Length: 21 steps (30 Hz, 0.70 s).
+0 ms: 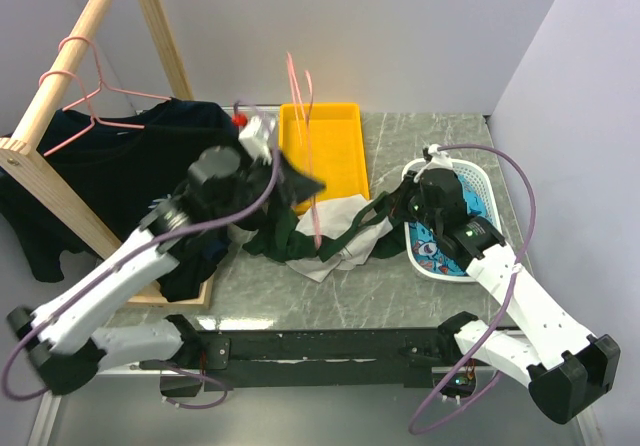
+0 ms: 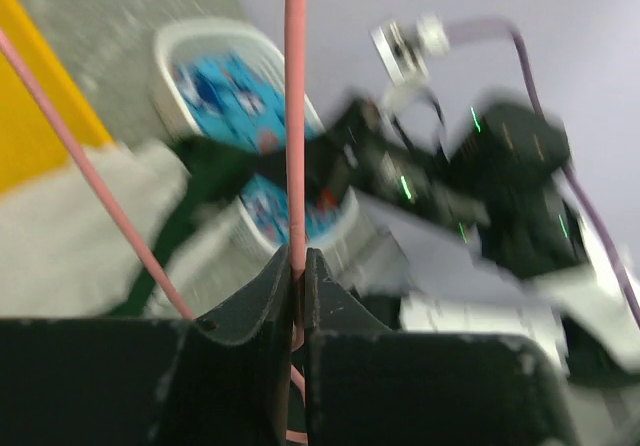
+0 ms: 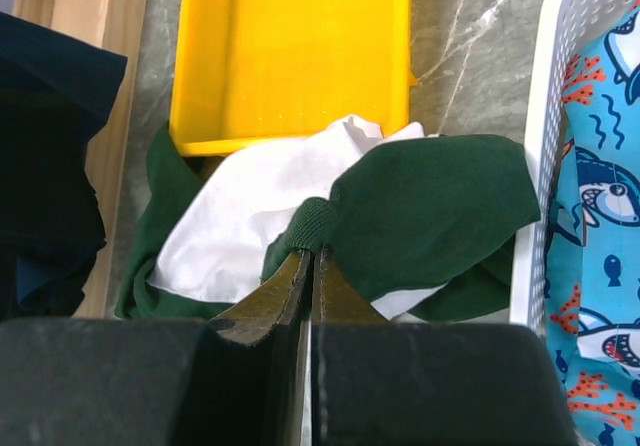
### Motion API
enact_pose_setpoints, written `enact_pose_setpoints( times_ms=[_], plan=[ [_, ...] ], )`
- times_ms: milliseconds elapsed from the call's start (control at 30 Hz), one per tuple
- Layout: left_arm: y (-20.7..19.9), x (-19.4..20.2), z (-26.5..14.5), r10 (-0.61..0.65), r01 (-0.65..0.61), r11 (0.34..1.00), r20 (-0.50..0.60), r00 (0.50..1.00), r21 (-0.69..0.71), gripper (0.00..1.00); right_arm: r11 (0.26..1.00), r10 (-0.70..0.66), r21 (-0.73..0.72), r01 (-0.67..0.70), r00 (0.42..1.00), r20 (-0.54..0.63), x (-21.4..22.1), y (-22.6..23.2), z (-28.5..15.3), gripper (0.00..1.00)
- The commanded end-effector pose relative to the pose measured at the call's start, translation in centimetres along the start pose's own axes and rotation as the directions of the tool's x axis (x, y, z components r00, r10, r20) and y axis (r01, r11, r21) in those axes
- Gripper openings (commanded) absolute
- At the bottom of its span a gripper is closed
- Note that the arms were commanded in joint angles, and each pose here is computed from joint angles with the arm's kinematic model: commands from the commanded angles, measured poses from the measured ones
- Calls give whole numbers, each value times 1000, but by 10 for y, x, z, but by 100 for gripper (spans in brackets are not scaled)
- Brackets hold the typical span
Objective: Place the t-shirt on the hanger
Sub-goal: Pick up the hanger from the clothesline, then place the T-shirt on the hanger.
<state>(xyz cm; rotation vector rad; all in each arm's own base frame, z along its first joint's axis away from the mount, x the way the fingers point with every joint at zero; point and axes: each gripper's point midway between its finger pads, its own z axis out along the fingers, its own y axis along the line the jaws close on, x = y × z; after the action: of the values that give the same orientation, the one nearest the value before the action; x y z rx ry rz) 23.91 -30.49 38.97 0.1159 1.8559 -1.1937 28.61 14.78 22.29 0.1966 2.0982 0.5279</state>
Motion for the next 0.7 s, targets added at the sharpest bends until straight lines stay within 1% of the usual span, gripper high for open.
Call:
enact_pose_setpoints(
  times_ms=[0, 33, 67, 100, 133, 167, 233, 267, 300, 367, 400, 467, 633, 667],
  plan=[
    [-38, 53, -70, 47, -2, 970, -180, 983, 242, 1, 999, -44, 1, 44, 998, 49, -8, -4, -3, 3],
    [-29, 74, -79, 37, 22, 971, -240, 970, 237, 1, 998, -58, 1, 58, 997, 52, -8, -5, -3, 3],
    [-43, 82, -104, 55, 37, 947, -274, 960, 319, 1, 998, -63, -9, 64, 996, 60, -9, -3, -3, 3],
    [-45, 90, -115, 50, 58, 939, -301, 952, 340, 1, 997, -71, -11, 72, 996, 57, -7, -3, -2, 3],
    [-37, 106, -122, 35, 87, 940, -348, 937, 330, 1, 996, -86, -22, 87, 995, 59, -8, -2, -1, 2],
    [-47, 112, -145, 50, 107, 912, -366, 929, 395, 1, 994, -95, -40, 98, 993, 66, -8, 1, 0, 2],
    [-45, 128, -161, 24, 168, 895, -421, 907, 413, 1, 989, -117, -77, 122, 991, 68, -8, 8, 0, 2],
    [-48, 130, -176, 27, 178, 879, -420, 907, 442, 1, 987, -127, -87, 133, 989, 74, -10, 10, 1, 1],
    [-50, 136, -185, 17, 213, 866, -453, 891, 452, 1, 985, -137, -98, 143, 988, 71, -9, 12, 1, 1],
    [-47, 143, -198, 14, 234, 855, -470, 882, 464, 1, 980, -163, -103, 170, 984, 76, -12, 15, 2, 0],
    [-48, 146, -204, 4, 259, 847, -494, 870, 464, 1, 979, -171, -103, 178, 982, 75, -12, 16, 3, 0],
    [-43, 154, -209, -2, 276, 846, -514, 857, 457, 1, 974, -195, -104, 202, 978, 71, -13, 20, 5, 0],
    [-33, 174, -209, 4, 311, 841, -580, 814, 442, 1, 952, -270, -135, 276, 961, 65, -8, 42, 4, 0],
    [-32, 177, -207, 8, 315, 840, -589, 808, 442, 1, 950, -280, -121, 287, 957, 73, -10, 43, 3, 0]
  ],
)
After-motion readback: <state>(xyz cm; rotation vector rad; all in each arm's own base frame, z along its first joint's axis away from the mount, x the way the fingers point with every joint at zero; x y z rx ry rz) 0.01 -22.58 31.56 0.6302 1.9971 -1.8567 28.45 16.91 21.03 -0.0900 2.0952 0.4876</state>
